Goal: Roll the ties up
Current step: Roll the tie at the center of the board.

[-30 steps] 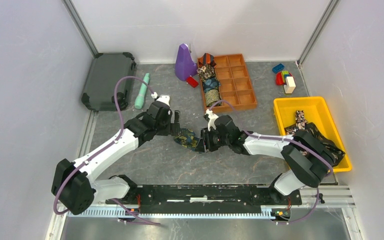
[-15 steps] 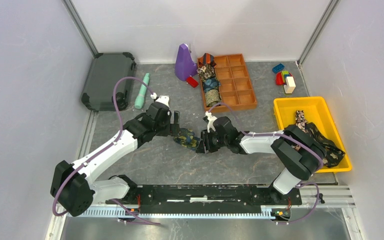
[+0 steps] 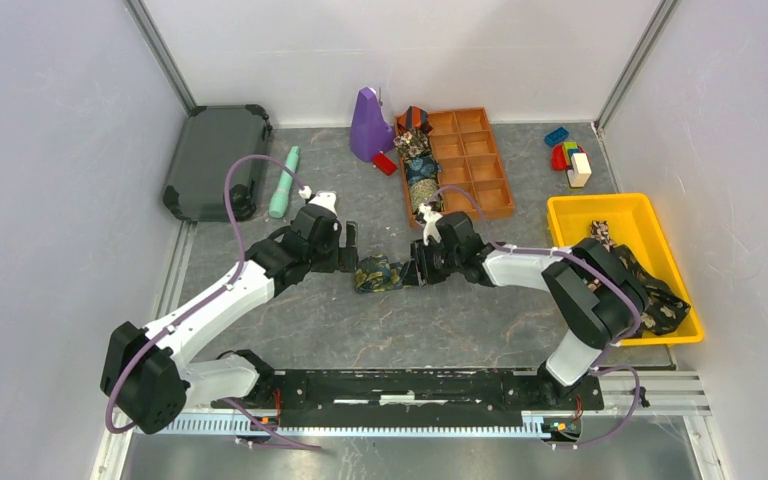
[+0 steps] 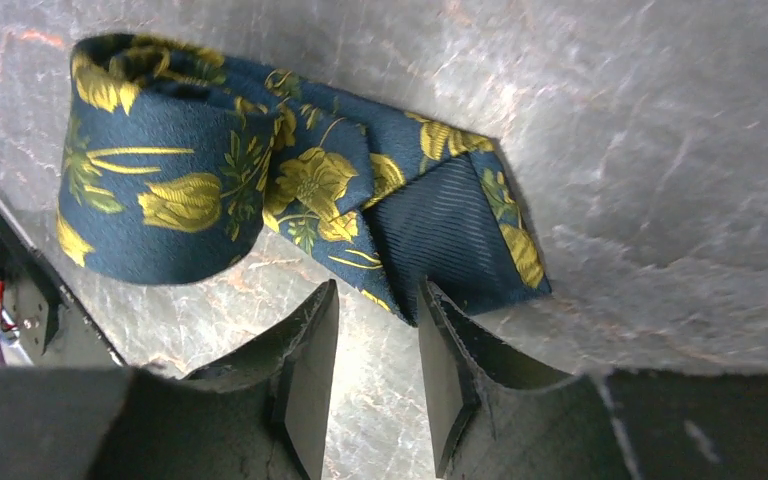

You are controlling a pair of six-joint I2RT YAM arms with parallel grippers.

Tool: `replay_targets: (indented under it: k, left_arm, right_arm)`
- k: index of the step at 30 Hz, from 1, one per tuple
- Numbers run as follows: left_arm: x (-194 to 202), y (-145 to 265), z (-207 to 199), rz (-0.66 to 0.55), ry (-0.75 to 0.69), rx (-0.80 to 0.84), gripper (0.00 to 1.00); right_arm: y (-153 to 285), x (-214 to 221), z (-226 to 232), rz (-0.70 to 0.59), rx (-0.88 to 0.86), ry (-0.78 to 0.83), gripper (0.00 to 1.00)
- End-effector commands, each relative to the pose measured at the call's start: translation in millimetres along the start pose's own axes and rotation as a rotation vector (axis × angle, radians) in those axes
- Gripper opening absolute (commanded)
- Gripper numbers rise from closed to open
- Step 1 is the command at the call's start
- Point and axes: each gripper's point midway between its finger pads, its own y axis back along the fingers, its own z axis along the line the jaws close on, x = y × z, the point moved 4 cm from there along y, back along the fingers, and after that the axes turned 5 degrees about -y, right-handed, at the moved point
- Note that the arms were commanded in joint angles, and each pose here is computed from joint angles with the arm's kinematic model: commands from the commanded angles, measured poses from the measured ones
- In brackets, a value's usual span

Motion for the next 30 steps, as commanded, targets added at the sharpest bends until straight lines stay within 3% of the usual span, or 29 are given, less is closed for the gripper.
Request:
replay_targets:
  k: [1,7,17,30]
  left_arm:
    - [-10,-1,0,-0.054,0.056,-0.006,0.96]
    - [-3,-2,3,-0.059,0.080,-0.011,0.97]
    - [8,-4,4,-0.058,0.113,0.007,0.98]
    - [17,-6,2,-0.048,0.125,0.030,0.98]
  right_arm:
    - [4,-21,-5,0.020,0.057,0.081,0.43]
    - [23,-45,8,-0.018,0.088,0.126,0.51]
    - [36,-82,66,-0.123,-0.007,0.143,0.59]
    - [5,-74,77,-0.085,-0.018,0.130,0.53]
